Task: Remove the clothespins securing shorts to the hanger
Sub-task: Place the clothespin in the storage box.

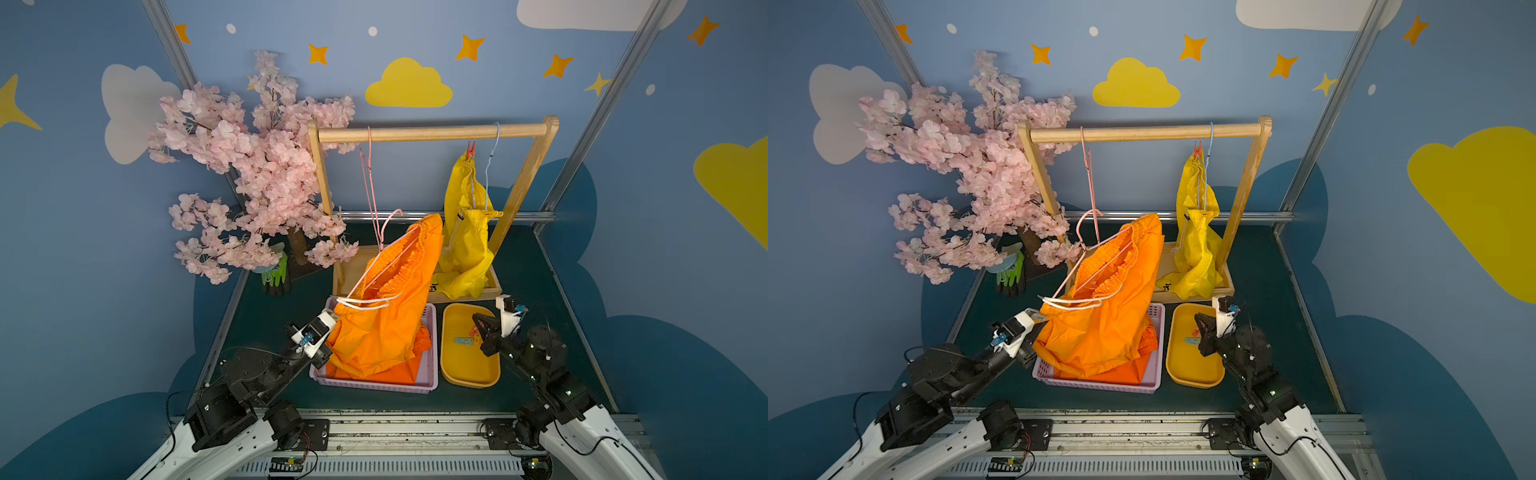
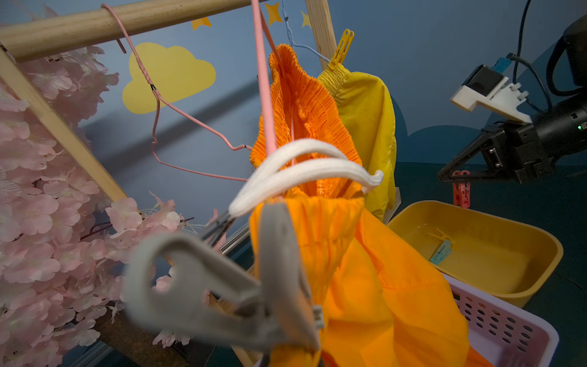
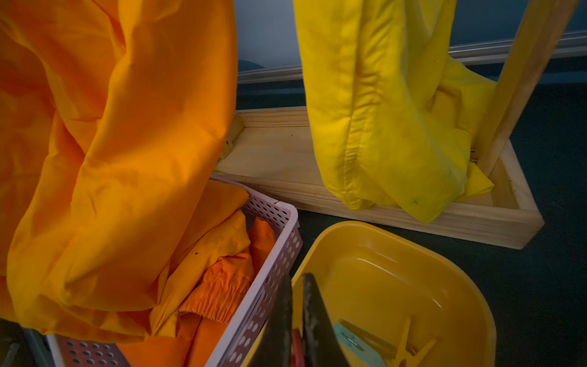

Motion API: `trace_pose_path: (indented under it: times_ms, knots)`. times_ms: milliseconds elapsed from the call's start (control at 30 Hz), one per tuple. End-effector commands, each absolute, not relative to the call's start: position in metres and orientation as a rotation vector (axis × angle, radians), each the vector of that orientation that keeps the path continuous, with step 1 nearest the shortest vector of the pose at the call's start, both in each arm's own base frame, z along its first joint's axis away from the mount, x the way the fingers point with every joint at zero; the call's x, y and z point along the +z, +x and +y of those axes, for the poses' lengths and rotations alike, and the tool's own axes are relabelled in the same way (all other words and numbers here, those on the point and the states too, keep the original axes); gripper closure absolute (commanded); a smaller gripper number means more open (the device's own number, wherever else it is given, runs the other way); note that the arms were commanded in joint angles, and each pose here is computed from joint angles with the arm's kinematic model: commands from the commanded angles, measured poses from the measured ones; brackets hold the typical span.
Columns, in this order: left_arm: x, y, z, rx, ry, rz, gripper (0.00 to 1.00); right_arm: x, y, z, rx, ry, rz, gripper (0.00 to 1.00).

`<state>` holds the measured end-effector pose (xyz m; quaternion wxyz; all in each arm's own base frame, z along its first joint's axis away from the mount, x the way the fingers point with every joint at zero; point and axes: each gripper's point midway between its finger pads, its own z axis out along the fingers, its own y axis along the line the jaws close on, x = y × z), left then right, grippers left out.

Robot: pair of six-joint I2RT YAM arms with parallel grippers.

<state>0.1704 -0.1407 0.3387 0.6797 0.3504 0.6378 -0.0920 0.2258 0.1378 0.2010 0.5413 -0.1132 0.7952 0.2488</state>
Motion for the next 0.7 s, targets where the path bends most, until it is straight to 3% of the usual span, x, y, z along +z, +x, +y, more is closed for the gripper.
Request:
trace_pose_path:
  times_ms: [0,533,667]
  knots:
    - [0.365,0.170,-0.139,-0.229,0.724,1.350,0.97,0.186,0.233,0.122,0.525,-0.137,1.946,1.00]
    - [0.347,0.163,-0.148,-0.304,0.783,1.418,0.97,0.091,0.248,0.130,0.476,-0.028,2.270,1.00]
    - [0.349,0.163,-0.149,-0.302,0.788,1.411,0.97,0.086,0.250,0.131,0.467,-0.019,2.301,0.93]
